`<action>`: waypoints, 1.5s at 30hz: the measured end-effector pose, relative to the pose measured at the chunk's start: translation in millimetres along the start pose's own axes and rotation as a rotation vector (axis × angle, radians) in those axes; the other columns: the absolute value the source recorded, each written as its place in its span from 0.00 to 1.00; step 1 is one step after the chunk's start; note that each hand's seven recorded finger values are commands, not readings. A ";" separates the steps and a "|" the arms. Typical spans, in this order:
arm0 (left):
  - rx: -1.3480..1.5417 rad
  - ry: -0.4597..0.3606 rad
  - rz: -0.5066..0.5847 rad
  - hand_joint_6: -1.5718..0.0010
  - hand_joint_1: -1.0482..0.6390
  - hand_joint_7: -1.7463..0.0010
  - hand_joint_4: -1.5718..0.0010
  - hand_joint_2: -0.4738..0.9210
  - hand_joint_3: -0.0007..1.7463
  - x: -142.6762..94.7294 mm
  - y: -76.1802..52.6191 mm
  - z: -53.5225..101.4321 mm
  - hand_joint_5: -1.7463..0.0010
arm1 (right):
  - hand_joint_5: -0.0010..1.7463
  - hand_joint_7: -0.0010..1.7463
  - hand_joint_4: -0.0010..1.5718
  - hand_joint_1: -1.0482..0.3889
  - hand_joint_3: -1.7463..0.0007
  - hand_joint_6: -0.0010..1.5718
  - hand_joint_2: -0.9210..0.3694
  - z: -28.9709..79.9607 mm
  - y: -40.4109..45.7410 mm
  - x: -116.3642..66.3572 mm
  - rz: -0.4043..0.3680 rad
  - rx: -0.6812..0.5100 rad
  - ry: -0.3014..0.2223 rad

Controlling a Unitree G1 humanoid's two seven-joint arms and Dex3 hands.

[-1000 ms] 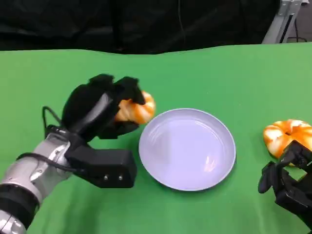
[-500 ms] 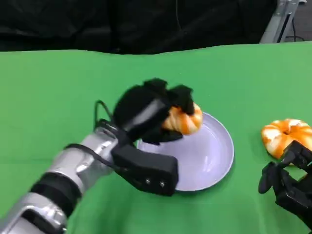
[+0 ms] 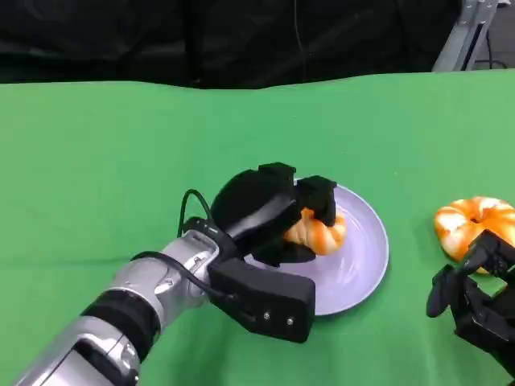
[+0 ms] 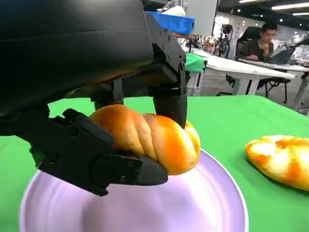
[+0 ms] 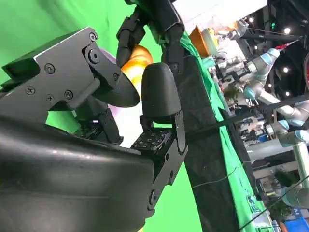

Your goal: Grasp the bread from the table and place it into the plate.

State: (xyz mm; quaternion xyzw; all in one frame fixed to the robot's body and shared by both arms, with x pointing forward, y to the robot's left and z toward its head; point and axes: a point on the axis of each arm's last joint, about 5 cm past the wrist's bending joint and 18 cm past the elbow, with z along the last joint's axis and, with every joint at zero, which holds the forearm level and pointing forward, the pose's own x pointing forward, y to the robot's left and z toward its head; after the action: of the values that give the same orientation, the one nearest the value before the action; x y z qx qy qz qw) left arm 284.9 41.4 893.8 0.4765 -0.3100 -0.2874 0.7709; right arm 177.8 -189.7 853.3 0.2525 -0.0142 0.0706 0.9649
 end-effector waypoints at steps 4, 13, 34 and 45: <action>0.034 -0.014 -0.021 0.51 0.46 0.54 0.60 0.99 0.14 2.4 1.2 0.4 0.27 | 1.00 0.89 0.56 0.69 0.27 0.50 0.34 0.0 -0.1 0.0 0.000 0.000 -0.001; 0.071 -0.026 -0.026 0.67 0.07 1.00 0.77 1.00 0.20 3.9 2.3 0.3 0.99 | 1.00 0.88 0.57 0.68 0.28 0.51 0.34 -0.1 -0.1 0.0 0.001 -0.003 0.000; -0.033 0.044 -0.069 0.75 0.12 0.98 0.83 1.00 0.33 -7.5 1.0 -4.0 0.95 | 1.00 0.88 0.56 0.69 0.27 0.51 0.33 0.9 0.7 -0.3 -0.009 -0.005 -0.005; -0.535 0.014 0.199 0.36 0.58 0.92 0.48 0.97 0.32 -44.8 12.0 -16.3 0.58 | 1.00 0.89 0.56 0.69 0.27 0.50 0.33 1.0 0.7 -0.3 -0.004 -0.003 -0.005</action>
State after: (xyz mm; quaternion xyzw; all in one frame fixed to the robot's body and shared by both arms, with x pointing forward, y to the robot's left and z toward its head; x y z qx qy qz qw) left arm 270.2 88.1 889.8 0.2255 -0.2633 -0.2786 0.8957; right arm 177.4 -189.6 854.4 0.2513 -0.0163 0.0679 0.9654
